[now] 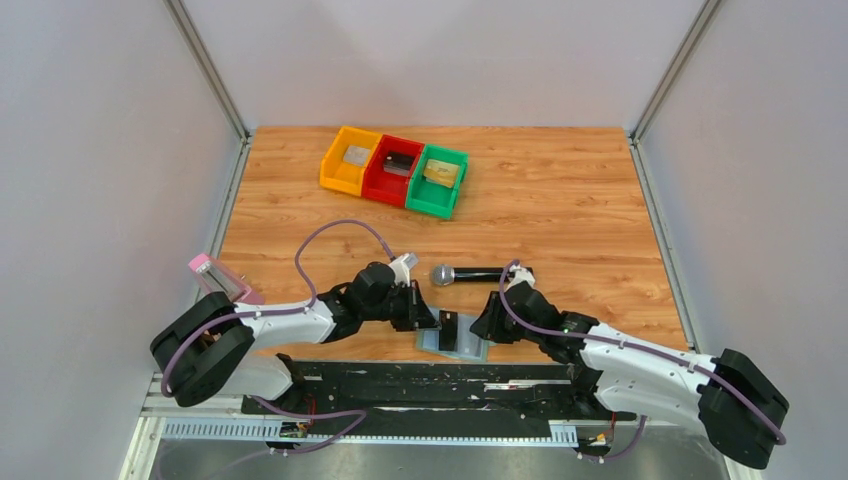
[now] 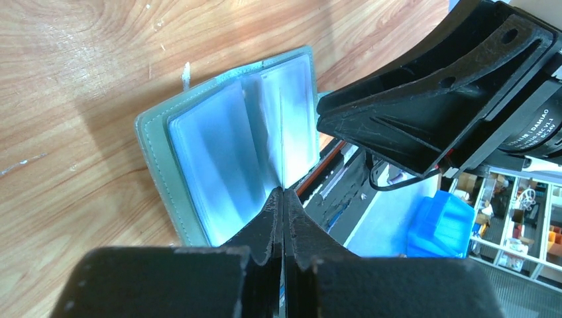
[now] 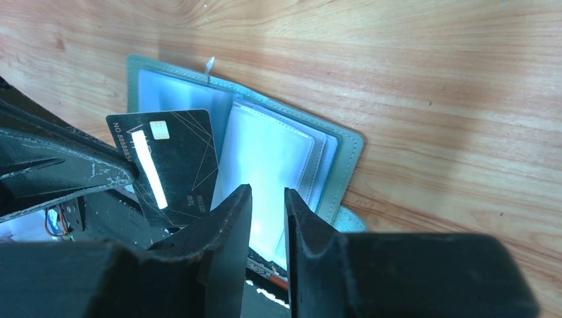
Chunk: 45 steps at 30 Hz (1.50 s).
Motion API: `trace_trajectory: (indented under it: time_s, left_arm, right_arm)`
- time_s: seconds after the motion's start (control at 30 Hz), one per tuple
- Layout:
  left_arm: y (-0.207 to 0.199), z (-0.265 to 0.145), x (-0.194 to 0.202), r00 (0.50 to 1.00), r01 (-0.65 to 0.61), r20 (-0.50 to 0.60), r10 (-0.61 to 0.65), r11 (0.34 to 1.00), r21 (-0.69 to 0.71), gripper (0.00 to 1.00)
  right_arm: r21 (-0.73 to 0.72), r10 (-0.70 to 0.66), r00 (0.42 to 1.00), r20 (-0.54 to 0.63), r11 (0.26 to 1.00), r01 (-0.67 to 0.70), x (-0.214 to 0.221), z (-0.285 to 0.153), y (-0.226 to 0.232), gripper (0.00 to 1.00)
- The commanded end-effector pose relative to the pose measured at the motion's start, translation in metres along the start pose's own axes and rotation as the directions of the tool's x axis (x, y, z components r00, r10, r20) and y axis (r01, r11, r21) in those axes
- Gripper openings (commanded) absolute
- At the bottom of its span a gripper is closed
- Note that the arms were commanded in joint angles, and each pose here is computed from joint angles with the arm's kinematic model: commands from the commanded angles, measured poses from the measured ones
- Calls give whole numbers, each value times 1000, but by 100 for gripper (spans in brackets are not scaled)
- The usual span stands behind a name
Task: Take the credit cards out of the card holder
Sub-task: Remove the credit card from the card holder.
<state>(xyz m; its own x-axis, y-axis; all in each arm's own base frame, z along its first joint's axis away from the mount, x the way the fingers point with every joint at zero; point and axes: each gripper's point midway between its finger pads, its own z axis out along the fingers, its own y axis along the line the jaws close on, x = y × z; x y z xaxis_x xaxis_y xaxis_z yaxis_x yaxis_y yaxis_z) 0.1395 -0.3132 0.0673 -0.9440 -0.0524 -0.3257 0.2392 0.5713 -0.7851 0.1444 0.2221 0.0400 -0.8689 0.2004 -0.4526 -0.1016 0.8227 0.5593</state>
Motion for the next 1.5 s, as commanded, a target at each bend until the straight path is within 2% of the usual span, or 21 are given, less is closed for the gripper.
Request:
trace_trajectory:
  time_s: [0.0, 0.1, 0.17, 0.37, 0.47, 0.7, 0.83, 1.03, 1.13, 1.27, 1.47]
  left_arm:
    - [-1, -4, -2, 999, -36, 21, 36, 999, -5, 0]
    - [-1, -3, -1, 999, -33, 16, 33, 999, -3, 0]
    - [-2, -3, -1, 999, -33, 17, 33, 999, 2, 0]
    - [-11, -11, -5, 999, -39, 39, 38, 999, 25, 0]
    - [-13, -15, -7, 998, -44, 52, 43, 999, 20, 0]
    - [-27, -26, -14, 995, -50, 93, 45, 997, 55, 0]
    - [-38, -32, -19, 992, -46, 120, 34, 994, 99, 0]
    - [-55, -44, -26, 985, -62, 170, 35, 986, 157, 0]
    - [-61, -50, -29, 981, -70, 192, 36, 982, 174, 0]
    - [-63, -53, -30, 978, -79, 203, 41, 980, 183, 0]
    - [-59, -53, -28, 979, -92, 198, 57, 981, 169, 0]
  right_arm:
    - [-132, -39, 999, 35, 990, 43, -17, -10, 36, 29]
    - [-196, -44, 998, 43, 979, 52, -20, -13, 50, 32]
    - [-233, -55, 998, 44, 970, 64, -22, -13, 59, 38]
    - [-251, -127, 991, 47, 959, 135, -22, -9, 62, 52]
    - [-319, -170, 982, 87, 929, 189, -28, -14, 75, 61]
    - [-454, -235, 967, 100, 854, 255, -23, -26, 92, 80]
    - [-480, -243, 965, 97, 838, 259, -21, -27, 97, 82]
    - [-517, -268, 960, 80, 812, 270, -14, -29, 100, 75]
    - [-557, -280, 956, 86, 783, 279, -10, -35, 105, 65]
    - [-595, -283, 953, 110, 749, 291, -11, -44, 111, 45]
    - [-611, -305, 940, 153, 718, 332, -12, -54, 110, 5]
